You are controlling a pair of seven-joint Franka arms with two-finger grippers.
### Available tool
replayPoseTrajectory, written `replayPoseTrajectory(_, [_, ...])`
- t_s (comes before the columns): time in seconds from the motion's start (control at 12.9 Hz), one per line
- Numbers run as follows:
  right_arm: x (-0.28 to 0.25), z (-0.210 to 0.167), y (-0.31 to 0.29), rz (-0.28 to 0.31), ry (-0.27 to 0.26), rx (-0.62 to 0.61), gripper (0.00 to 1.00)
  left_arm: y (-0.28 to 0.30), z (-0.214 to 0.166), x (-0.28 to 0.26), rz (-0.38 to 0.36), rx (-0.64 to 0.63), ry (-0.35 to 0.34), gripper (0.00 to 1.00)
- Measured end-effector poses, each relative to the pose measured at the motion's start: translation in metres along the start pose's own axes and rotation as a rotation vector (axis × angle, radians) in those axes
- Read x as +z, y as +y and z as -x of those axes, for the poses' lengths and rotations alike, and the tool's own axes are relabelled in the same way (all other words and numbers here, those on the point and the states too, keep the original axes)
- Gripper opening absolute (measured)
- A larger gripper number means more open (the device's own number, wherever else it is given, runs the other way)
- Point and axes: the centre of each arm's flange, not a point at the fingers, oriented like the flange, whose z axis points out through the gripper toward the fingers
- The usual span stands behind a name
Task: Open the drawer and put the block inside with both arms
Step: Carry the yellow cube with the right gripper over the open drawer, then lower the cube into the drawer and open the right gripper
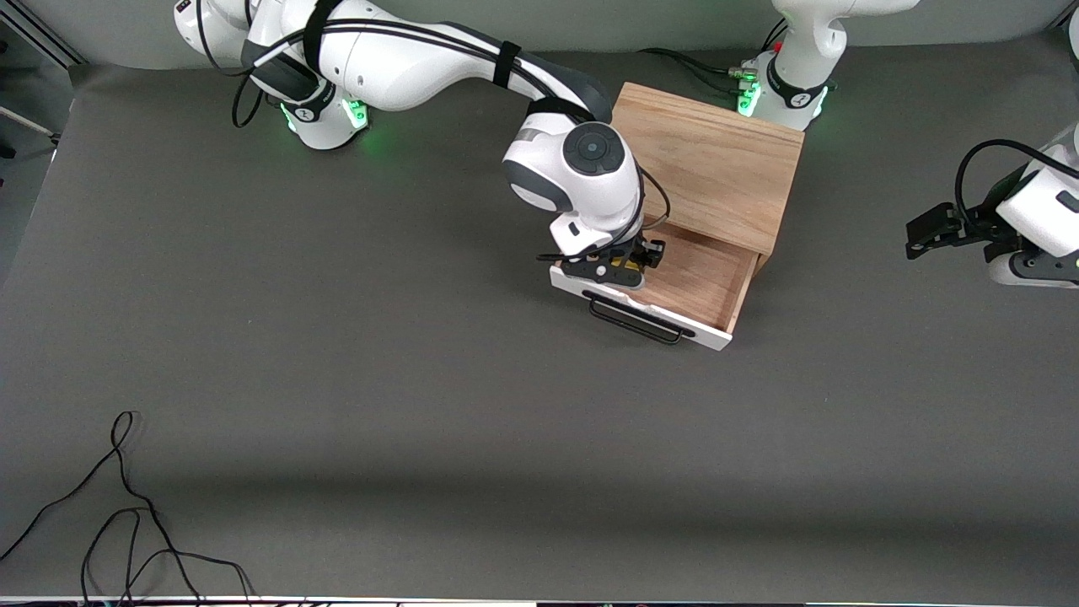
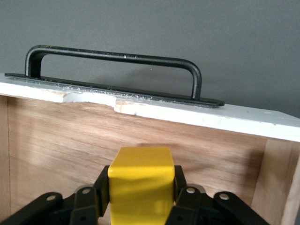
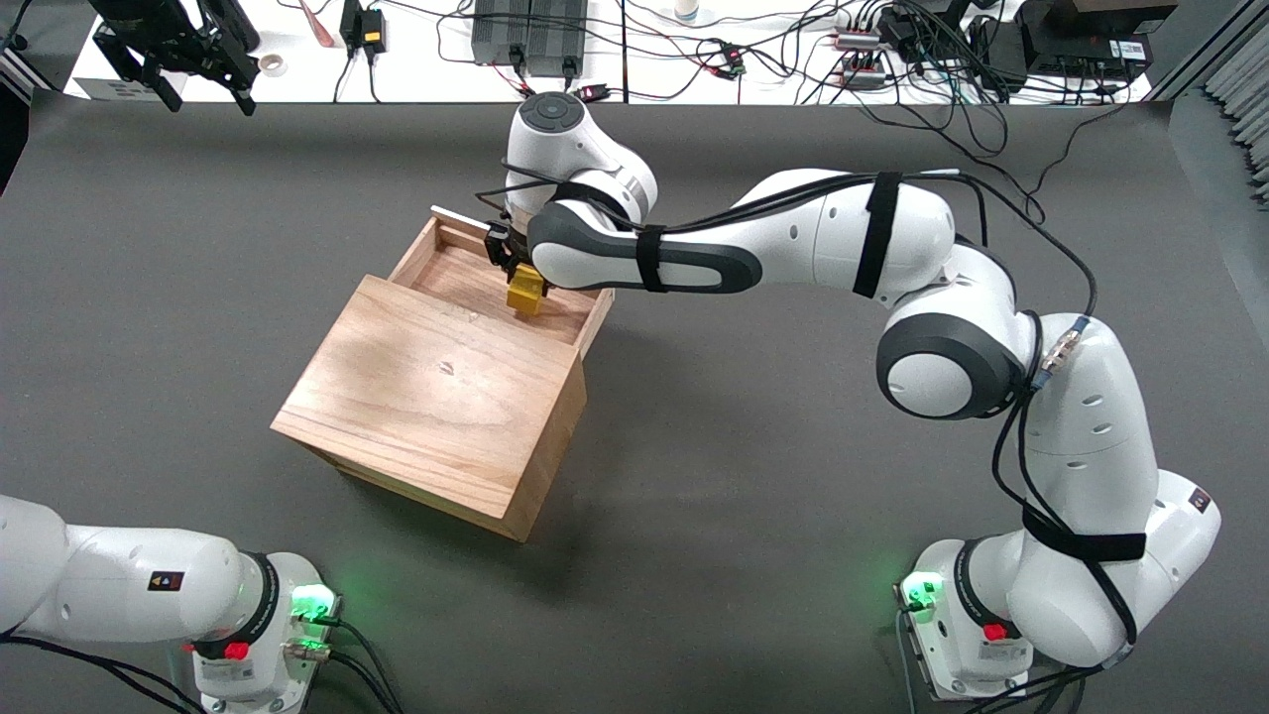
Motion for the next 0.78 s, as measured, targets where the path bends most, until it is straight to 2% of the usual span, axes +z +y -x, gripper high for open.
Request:
replayPoseTrajectory(0.16, [0.0, 0.004, -0.002, 0.004, 0.026, -0.01, 0.67, 0.0, 0.0, 0.0, 0.0, 0.0, -0.001, 1.0])
replayPoseTrajectory(0.31, [-0.006, 0.002, -0.004, -0.007, 0.035, -0.006, 0.91, 0.0, 0.0, 0.0, 0.0, 0.0, -0.001, 1.0])
replayPoseTrajectory(0.39, [-0.011, 0.001, -0.006, -0.016, 0.039, -0.005, 1.0, 0.0, 0.0, 0.0, 0.0, 0.0, -0.001, 1.0])
replayPoseTrajectory(0.62, [-0.041, -0.008, -0.01, -0.055, 0.063, 0.009, 1.0, 0.0, 0.0, 0.001, 0.0, 0.001, -0.001, 1.0])
replayPoseTrajectory(0.78, [-0.081, -0.028, -0.004, -0.067, 0.086, 0.037, 1.0, 0.001, 0.0, 0.001, 0.0, 0.001, -0.001, 1.0])
